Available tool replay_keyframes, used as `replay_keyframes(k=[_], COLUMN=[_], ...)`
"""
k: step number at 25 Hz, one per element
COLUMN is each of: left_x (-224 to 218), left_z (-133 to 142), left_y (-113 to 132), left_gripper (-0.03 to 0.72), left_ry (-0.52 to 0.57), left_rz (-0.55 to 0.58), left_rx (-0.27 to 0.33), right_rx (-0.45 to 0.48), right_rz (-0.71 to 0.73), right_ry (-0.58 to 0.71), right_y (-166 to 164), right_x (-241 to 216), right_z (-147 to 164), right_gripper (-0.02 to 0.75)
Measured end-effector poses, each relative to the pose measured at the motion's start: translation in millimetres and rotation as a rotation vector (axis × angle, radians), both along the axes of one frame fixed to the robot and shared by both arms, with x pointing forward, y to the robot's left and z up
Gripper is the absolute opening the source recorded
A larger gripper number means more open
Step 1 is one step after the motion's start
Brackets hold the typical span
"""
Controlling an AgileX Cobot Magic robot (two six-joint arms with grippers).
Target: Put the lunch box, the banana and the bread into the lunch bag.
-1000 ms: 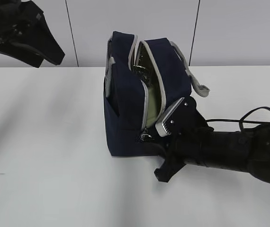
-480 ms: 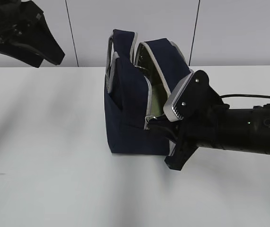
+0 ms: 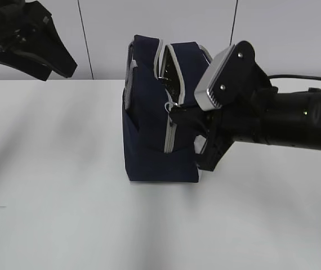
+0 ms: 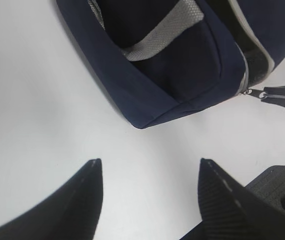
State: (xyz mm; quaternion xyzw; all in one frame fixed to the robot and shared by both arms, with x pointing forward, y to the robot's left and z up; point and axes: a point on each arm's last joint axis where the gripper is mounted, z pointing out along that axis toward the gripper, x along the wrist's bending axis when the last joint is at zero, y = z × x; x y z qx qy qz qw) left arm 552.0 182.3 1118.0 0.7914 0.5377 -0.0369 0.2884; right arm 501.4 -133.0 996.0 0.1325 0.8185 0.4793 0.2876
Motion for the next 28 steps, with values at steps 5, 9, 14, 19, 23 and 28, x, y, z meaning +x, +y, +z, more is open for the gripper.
replay_keyframes(k=[5,9,14,19,23,28], left_x=[0,0,0,0,-1,-6], left_z=[0,0,0,-1,-20,-60], left_y=[0,0,0,0,-3,-7], left_gripper=[0.433,0.433,0.433,0.433,0.433,0.433], left_ry=[0.000,0.000,0.000,-0.001,-0.011,-0.043], left_rz=[0.000,0.000,0.000,-0.005,-0.056,-0.099], left_rx=[0.000,0.000,0.000,0.002,-0.020,-0.075], right_rx=[0.042,0.041,0.038,0.029,0.051,0.078], right_rz=[-0.025,-0.009,0.062,0.104,0.089,0.069], right_ry=[-0.018,-0.021,0.068,0.106,0.131,0.170], right_y=[6,12,24,30,30,30], right_x=[15,24,35,40,41,41], right_z=[26,46,54,56,58,58], right_gripper=[0.006,0.006,0.006,0.006,0.006,0.006])
